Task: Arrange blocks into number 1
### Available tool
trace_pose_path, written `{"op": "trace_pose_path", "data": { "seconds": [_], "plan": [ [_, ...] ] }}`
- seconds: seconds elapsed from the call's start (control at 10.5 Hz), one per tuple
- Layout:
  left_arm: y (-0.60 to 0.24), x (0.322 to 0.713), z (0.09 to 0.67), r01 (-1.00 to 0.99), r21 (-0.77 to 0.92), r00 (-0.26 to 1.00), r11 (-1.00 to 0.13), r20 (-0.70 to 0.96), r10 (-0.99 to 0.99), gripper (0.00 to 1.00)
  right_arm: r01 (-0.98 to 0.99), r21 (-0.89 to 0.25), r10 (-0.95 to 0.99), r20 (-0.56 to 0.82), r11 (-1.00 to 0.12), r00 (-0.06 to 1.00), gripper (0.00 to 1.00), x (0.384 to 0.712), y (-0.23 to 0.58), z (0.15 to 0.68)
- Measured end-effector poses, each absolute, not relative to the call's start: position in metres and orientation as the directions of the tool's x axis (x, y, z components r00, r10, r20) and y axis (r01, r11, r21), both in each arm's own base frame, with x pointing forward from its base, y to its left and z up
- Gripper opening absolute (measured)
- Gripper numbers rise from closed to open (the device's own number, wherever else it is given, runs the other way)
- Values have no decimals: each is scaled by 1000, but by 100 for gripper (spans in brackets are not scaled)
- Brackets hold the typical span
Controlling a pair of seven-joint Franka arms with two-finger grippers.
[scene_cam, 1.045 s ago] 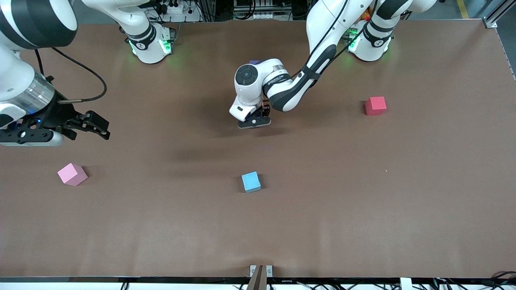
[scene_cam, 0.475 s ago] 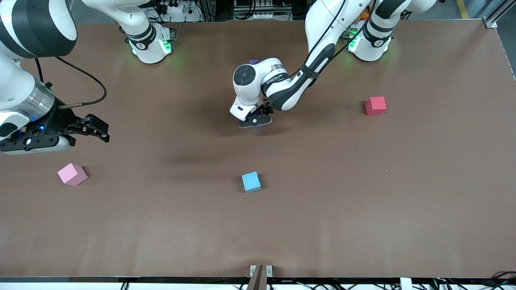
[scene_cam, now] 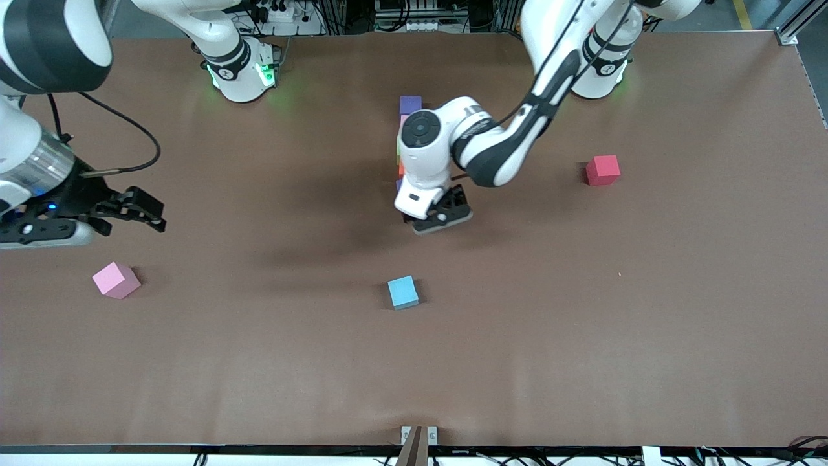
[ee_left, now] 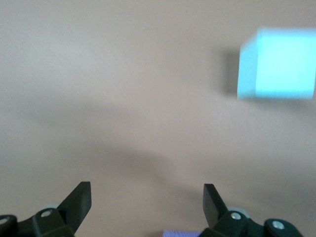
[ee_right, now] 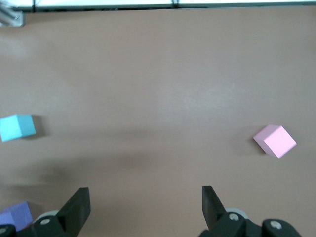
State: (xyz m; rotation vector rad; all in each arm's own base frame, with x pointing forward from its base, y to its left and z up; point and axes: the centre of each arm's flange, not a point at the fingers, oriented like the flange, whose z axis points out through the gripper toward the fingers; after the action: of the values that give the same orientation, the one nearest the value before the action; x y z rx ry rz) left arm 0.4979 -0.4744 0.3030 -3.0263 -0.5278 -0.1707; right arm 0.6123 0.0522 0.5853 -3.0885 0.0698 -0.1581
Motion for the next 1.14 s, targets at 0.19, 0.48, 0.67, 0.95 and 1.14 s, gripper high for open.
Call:
{"op": "trace_pose_path", "data": {
  "seconds": [0.19,0.48,0.67,0.95,1.14],
  "plan": [
    [-425,536,352,428,-39,896,-903,148,419,100,-122,-57,-128,107,-991,986,100,612,33,593],
    [-344,590,396,491,-34,861,-871,173,478,100,-169,-54,-174,101,-984,980,100,602,-4,607],
    [-293,605,421,445,-89,889,-891,160,428,100,-167,-44,-170,75,-985,983,100,591,-20,615],
    [-233,606,459,317,-163,948,-934,86,307,100,-153,-32,-154,35,-988,987,100,583,-49,615],
    [-197,604,488,233,-148,973,-961,35,230,100,-127,-31,-127,7,-991,992,100,580,-46,613]
  ]
}}
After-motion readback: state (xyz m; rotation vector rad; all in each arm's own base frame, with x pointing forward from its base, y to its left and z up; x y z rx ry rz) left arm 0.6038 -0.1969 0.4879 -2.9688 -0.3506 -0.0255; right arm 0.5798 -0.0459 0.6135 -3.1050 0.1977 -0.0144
